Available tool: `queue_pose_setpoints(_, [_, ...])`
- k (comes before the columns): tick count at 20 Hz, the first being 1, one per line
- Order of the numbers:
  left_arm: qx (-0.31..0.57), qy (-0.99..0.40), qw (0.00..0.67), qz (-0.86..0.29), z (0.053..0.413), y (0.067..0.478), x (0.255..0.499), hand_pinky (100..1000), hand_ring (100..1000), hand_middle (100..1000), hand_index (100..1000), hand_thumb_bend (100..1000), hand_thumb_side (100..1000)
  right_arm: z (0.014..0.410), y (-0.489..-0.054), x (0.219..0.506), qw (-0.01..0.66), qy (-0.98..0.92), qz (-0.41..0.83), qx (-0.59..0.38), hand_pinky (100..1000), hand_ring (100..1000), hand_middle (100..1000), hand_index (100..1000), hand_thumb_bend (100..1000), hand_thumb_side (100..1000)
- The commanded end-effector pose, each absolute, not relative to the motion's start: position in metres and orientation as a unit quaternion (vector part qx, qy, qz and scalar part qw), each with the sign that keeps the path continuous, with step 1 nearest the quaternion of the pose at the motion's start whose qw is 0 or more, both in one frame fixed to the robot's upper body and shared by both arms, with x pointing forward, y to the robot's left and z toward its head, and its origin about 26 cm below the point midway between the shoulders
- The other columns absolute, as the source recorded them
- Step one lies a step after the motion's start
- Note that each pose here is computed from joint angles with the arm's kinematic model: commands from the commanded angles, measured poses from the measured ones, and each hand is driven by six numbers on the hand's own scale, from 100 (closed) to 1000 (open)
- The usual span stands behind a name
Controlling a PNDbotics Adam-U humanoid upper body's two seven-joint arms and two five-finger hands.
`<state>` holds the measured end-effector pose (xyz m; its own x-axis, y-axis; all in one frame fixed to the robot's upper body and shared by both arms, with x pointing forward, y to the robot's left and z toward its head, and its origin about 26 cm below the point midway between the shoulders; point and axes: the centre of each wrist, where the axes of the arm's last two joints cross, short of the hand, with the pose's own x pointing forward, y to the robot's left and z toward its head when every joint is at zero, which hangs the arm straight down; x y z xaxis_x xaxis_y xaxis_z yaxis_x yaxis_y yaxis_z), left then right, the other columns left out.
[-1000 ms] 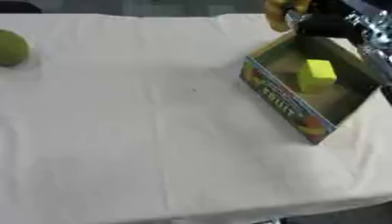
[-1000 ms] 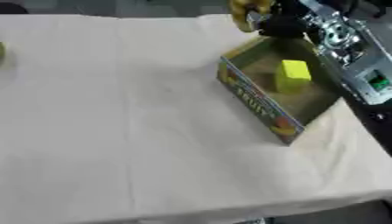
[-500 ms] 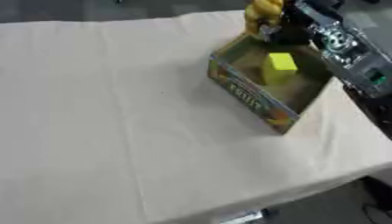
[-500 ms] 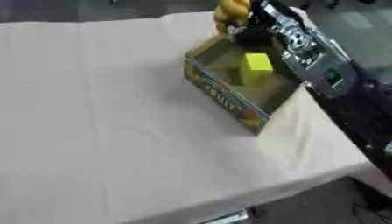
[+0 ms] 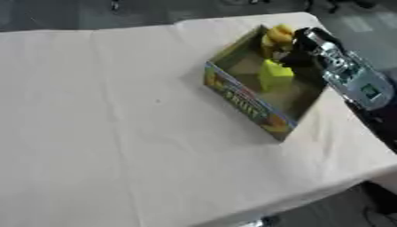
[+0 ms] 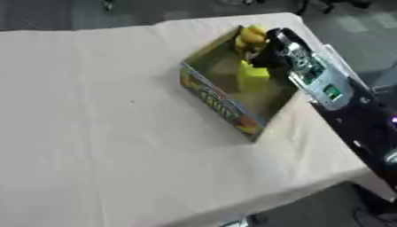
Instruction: Pick up the objects with one hand, pass them to the other hand, and then place them into the box on the other side of the table.
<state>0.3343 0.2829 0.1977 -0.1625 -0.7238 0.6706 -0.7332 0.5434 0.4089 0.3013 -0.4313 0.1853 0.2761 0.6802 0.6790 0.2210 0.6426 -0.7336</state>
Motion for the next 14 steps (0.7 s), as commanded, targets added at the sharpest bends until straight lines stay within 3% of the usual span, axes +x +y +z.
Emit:
queue_pose_setpoints(1, [0.494, -0.764, 0.414, 0.018, 0.212, 0.284, 0.331, 475, 609, 583, 795, 201, 657, 0.195, -0.444, 0.302, 0.686, -0.568, 0.176, -0.42, 732, 498, 232, 477, 100, 191])
queue_pose_setpoints(8, [0.496, -0.763, 0.414, 0.019, 0.212, 0.285, 0.331, 473, 608, 582, 793, 186, 660, 0.188, -0.452, 0.305, 0.688, -0.54, 0.228, -0.427, 752, 573, 350, 583, 100, 208])
queue_pose_setpoints(11, [0.494, -0.763, 0.416, 0.019, 0.212, 0.284, 0.331, 473, 608, 582, 793, 182, 662, 0.188, -0.454, 0.306, 0.688, -0.529, 0.252, -0.427, 769, 633, 439, 722, 100, 311])
queue_pose_setpoints(12, [0.494, -0.763, 0.416, 0.019, 0.212, 0.284, 0.33, 472, 608, 581, 792, 183, 652, 0.188, -0.454, 0.306, 0.687, -0.527, 0.259, -0.428, 784, 668, 497, 819, 100, 373])
queue_pose_setpoints(14, [0.494, -0.762, 0.418, 0.019, 0.212, 0.285, 0.33, 472, 607, 581, 792, 172, 628, 0.191, -0.455, 0.306, 0.678, -0.525, 0.274, -0.436, 836, 774, 617, 899, 100, 422])
